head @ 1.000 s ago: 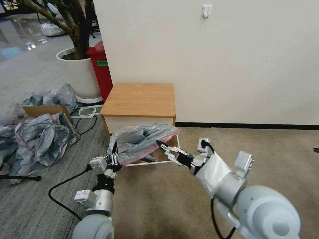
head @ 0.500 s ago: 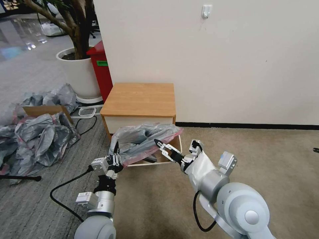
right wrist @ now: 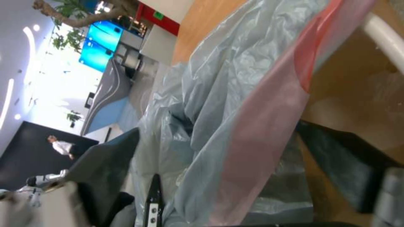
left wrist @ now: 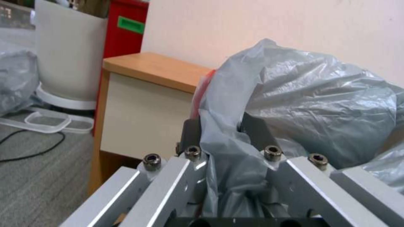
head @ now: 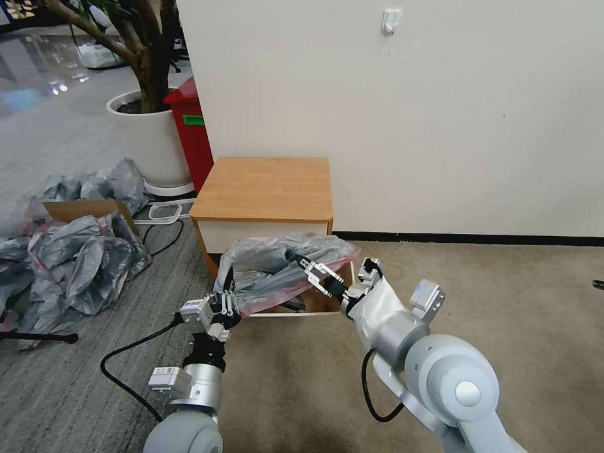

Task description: Pick up the garbage bag from the table and place it over the trash can.

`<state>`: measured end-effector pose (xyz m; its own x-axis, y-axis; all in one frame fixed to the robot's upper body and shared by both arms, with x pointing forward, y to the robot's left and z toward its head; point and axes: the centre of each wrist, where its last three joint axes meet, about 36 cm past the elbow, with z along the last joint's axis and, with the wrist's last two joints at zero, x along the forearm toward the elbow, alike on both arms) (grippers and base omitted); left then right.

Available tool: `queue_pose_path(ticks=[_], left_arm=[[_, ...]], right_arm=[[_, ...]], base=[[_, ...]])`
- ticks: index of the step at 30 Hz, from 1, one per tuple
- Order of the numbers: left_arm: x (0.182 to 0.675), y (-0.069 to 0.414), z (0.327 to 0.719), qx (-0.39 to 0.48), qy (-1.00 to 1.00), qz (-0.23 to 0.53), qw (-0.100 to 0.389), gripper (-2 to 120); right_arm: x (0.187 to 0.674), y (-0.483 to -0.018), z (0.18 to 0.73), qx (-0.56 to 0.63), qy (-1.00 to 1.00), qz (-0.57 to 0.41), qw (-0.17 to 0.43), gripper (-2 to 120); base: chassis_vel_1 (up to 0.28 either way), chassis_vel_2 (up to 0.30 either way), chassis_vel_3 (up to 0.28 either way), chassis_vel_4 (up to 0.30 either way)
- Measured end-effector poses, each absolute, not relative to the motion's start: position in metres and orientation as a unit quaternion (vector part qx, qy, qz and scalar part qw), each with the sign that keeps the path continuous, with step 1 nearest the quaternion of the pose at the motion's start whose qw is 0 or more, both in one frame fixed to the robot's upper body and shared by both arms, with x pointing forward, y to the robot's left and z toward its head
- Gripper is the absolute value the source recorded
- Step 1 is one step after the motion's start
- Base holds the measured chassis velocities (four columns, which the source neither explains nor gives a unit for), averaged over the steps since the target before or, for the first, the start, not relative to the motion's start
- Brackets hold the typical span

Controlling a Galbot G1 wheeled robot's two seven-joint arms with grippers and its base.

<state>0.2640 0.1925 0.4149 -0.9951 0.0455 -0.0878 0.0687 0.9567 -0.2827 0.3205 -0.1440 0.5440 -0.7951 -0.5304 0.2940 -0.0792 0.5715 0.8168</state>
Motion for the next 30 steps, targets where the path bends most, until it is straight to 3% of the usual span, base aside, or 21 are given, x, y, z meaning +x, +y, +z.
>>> queue_pose_path(ticks=[9,13,19,23,26,30], left_arm=[[0.262,0.192,0.417,0.031,0.988,-0.146,0.042,10],[0.262,0.192,0.417,0.03,0.987,-0.153,0.039,10],[0.262,0.192,0.416,0.029,0.986,-0.159,0.034,10],[0.263,0.192,0.416,0.028,0.986,-0.163,0.031,10],[0.264,0.192,0.419,0.024,0.985,-0.171,0.027,10],[0.266,0.192,0.421,0.012,0.981,-0.191,0.017,10]], right_arm=[[0.321,-0.143,0.544,0.183,-0.842,-0.434,0.262,65],[0.319,-0.145,0.544,0.187,-0.841,-0.437,0.258,43],[0.318,-0.146,0.545,0.191,-0.842,-0.435,0.256,27],[0.318,-0.146,0.545,0.194,-0.842,-0.434,0.256,7],[0.317,-0.145,0.544,0.195,-0.841,-0.434,0.257,0],[0.308,-0.146,0.547,0.203,-0.84,-0.431,0.26,0]], base=[[0.0,0.0,0.0,0.0],[0.0,0.0,0.0,0.0],[0.0,0.0,0.0,0.0],[0.0,0.0,0.0,0.0],[0.0,0.0,0.0,0.0],[0.0,0.0,0.0,0.0]])
